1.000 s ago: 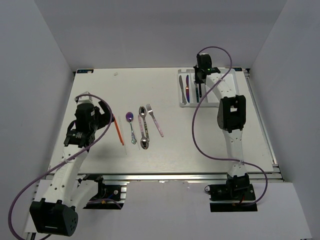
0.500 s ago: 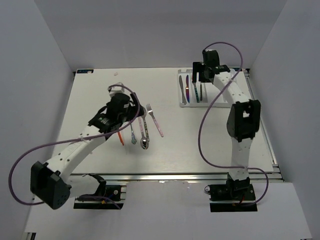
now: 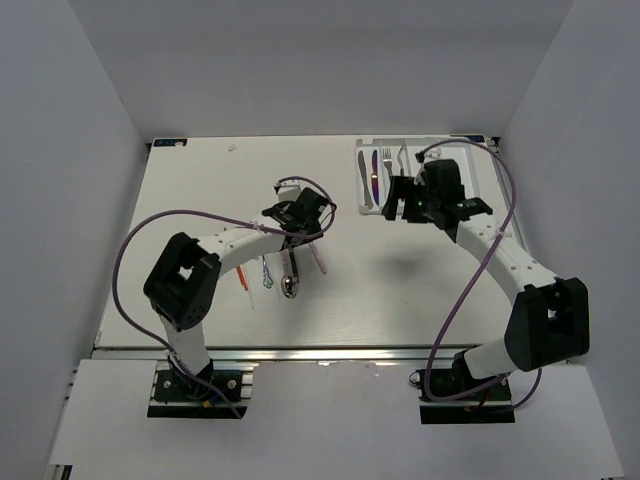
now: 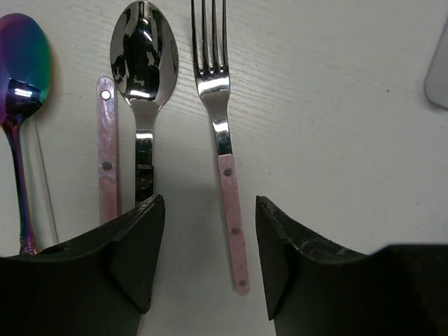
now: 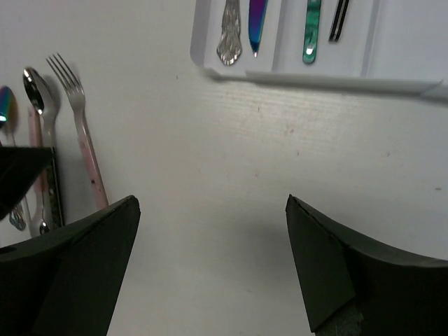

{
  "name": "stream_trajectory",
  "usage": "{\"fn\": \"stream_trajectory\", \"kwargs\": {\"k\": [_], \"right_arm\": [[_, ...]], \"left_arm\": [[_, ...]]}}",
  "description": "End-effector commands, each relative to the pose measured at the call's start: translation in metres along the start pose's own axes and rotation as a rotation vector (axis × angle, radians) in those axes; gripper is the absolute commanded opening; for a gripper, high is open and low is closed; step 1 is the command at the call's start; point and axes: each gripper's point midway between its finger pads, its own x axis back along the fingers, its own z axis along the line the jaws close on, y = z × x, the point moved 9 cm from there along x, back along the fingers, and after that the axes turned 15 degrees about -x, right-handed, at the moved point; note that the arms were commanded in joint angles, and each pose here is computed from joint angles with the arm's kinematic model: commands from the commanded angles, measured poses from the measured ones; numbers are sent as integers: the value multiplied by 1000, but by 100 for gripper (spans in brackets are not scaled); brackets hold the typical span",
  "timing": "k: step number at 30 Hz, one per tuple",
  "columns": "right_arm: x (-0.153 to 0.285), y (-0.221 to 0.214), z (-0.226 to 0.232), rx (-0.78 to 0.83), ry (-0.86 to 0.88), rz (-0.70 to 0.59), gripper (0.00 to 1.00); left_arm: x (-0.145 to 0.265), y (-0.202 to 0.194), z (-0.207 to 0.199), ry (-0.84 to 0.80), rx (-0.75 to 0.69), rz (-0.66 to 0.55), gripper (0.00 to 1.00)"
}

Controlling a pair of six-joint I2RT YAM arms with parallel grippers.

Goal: Sort the eating utensils into containers

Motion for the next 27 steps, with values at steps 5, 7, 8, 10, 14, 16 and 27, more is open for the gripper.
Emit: {"fn": "stream_trajectory", "kwargs": {"k": [5,7,8,10,14,16,27], "right_arm": [[-1,-36,-9,-37,88,67,89],[-4,-44,-13,-40,86,84,89],[-5,-46,-13,-40,88,91,89],[-5,-50,-14,-35,92,101,89],[-3,-51,-14,-30,89,93,89],[0,-50,-13,-28,94,84,89],[11,-48,9,-67,308,63,89]], "left_arm": [[-25,19,-21,56,-5,-4,59],[-34,17,-23,73,-16,19,55],[-43,16,-24,84,-21,32,55],[-52,12,-24,90,-27,59,52],[-64,6,-19,110,-25,83,46],[-66,3,-18,112,-29,91,46],[-69,-14,-21,35,-40,156,3]]}}
